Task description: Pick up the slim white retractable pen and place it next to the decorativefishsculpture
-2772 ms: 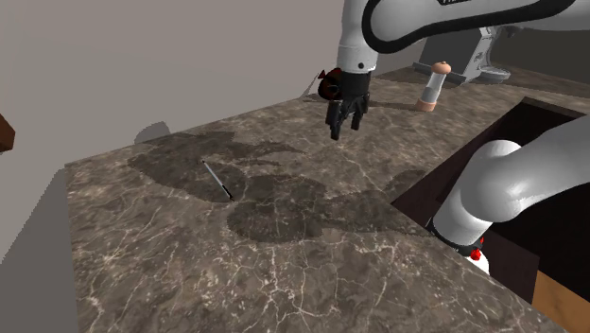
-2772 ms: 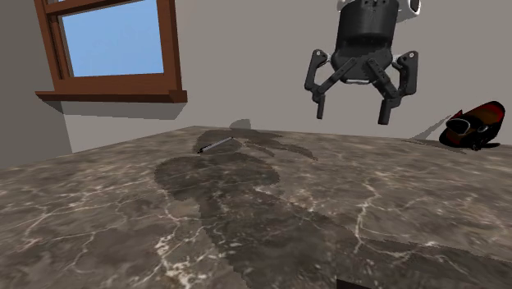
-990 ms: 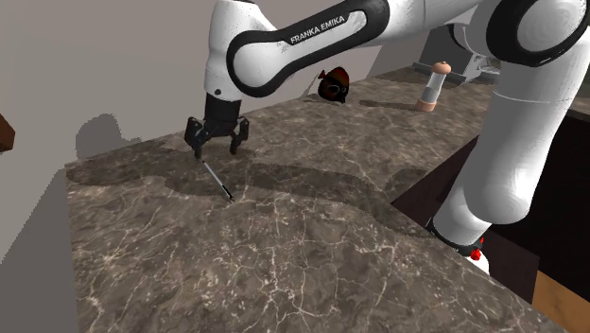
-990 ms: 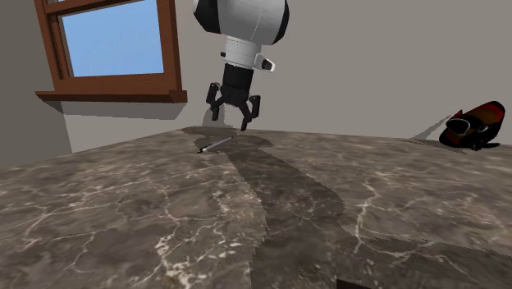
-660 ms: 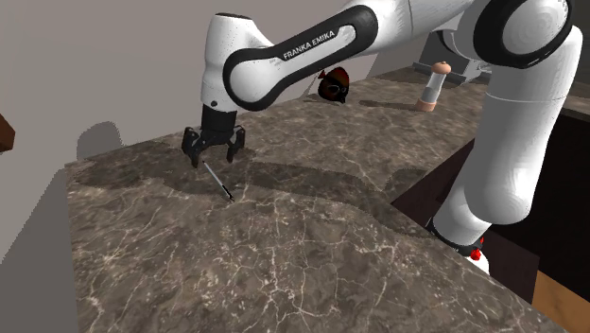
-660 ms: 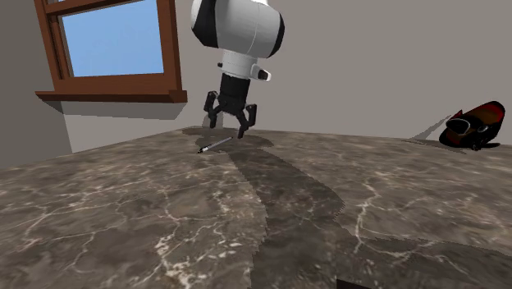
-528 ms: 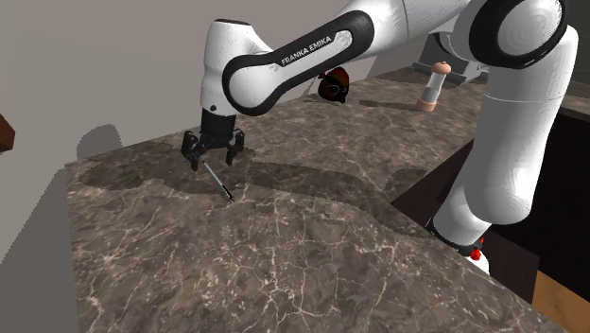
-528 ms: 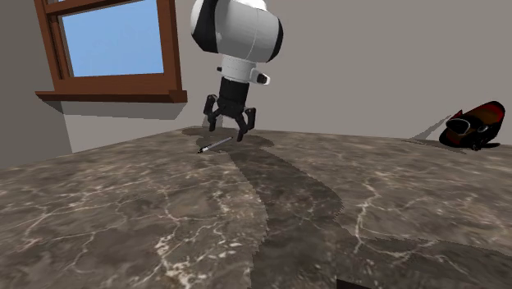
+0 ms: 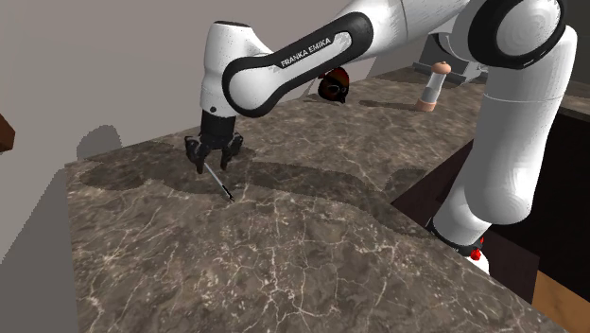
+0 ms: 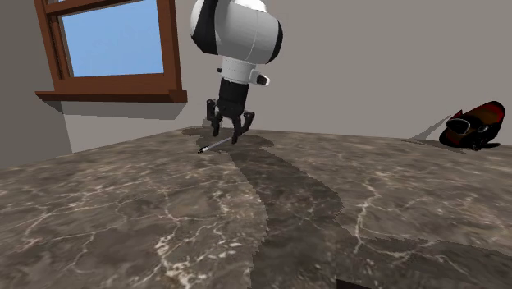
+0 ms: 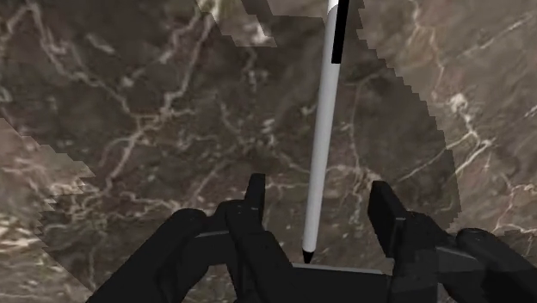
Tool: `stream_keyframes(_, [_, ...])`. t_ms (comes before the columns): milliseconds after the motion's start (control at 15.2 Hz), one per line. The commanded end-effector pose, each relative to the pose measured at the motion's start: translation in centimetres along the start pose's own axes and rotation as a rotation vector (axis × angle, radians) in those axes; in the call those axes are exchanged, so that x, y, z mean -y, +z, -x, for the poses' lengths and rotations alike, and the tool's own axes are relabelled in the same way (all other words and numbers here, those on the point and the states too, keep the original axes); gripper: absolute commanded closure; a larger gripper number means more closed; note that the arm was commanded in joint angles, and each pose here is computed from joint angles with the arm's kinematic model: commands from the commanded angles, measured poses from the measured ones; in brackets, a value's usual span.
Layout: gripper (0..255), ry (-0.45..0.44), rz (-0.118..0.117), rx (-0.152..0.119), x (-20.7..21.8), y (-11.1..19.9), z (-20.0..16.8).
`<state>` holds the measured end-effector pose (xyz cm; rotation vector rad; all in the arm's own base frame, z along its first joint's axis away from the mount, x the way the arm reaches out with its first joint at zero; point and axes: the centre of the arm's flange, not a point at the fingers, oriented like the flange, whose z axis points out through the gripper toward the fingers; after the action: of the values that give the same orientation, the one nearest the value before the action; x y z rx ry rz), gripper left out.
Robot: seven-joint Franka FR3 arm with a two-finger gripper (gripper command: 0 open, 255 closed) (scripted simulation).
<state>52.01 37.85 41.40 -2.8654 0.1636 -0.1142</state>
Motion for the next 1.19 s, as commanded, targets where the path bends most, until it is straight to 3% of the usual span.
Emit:
stream_keyframes(0, [255,0.0,0.0,0.0,0.0,0.0,0.0])
stream_keyframes(528, [255,0.0,0.0,0.0,0.0,0.0,0.0])
stream_keyframes(1122, [255,0.0,0.0,0.0,1.3,-4.6,-0.3])
